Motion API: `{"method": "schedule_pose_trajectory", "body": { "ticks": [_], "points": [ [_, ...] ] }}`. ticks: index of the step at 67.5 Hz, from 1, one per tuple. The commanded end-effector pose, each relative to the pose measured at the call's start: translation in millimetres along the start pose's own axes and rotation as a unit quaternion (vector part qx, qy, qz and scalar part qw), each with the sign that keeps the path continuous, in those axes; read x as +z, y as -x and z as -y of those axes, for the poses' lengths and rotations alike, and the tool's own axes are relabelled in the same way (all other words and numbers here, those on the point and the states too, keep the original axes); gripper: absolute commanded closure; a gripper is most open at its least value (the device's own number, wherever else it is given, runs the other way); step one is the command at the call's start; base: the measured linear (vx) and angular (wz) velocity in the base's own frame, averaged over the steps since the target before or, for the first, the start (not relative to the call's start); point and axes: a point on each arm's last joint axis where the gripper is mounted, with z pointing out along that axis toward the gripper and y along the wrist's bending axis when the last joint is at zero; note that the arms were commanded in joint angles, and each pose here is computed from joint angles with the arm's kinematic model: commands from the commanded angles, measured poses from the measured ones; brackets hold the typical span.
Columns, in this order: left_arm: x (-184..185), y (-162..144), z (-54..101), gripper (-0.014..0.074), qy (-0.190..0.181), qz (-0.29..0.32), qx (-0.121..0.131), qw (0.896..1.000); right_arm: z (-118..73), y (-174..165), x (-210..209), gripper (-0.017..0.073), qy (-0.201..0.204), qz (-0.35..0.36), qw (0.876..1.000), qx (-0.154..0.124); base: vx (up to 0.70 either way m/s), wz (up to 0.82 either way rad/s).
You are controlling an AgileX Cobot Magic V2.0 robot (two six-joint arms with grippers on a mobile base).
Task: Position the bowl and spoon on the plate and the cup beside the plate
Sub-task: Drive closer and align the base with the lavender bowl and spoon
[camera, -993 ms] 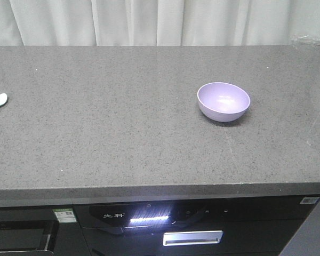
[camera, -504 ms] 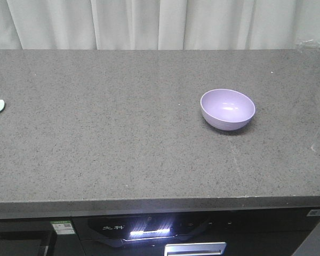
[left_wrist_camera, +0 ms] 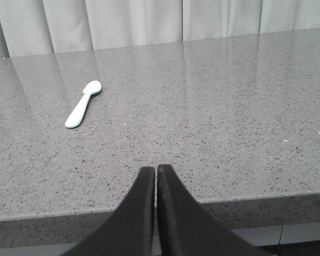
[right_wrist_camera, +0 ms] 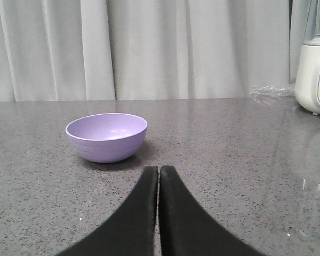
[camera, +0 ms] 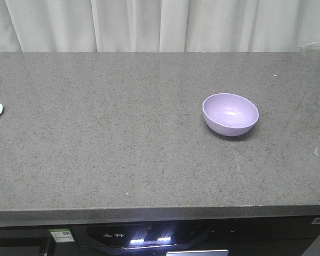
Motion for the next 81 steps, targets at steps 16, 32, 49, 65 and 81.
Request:
{"method": "schedule_pose_trajectory", "body": {
  "ticks": [16, 32, 49, 65, 81],
  "points": [
    [-2.1, 9.8, 0.1, 0.06, -0.001, 0.047, -0.009, 0.999, -1.0, 5.9, -0.7, 0.0562, 0.006, 0.039, 0.999, -0.005, 0.03, 0.0],
    [-2.1, 9.8, 0.1, 0.06, -0.001, 0.047, -0.009, 0.999, -1.0, 5.9, -0.7, 0.0562, 0.006, 0.039, 0.999, -0.005, 0.03, 0.01],
    [-2.1, 9.8, 0.1, 0.06, -0.001, 0.047, -0.009, 0.999, -1.0, 5.9, -0.7, 0.0562, 0.006, 0.039, 0.999, -0.005, 0.04, 0.01],
    [-2.1, 9.8, 0.1, 0.06, -0.001, 0.047, -0.009, 0.999, -1.0, 5.9, -0.7, 0.0562, 0.006, 0.039, 0.999, -0.005, 0.04, 0.0],
    [-2.1, 9.8, 0.1, 0.06, -0.001, 0.047, -0.009, 0.999, -1.0, 5.9, -0.7, 0.0562, 0.006, 0.039, 0.999, -0.005, 0.04, 0.0]
  ]
}}
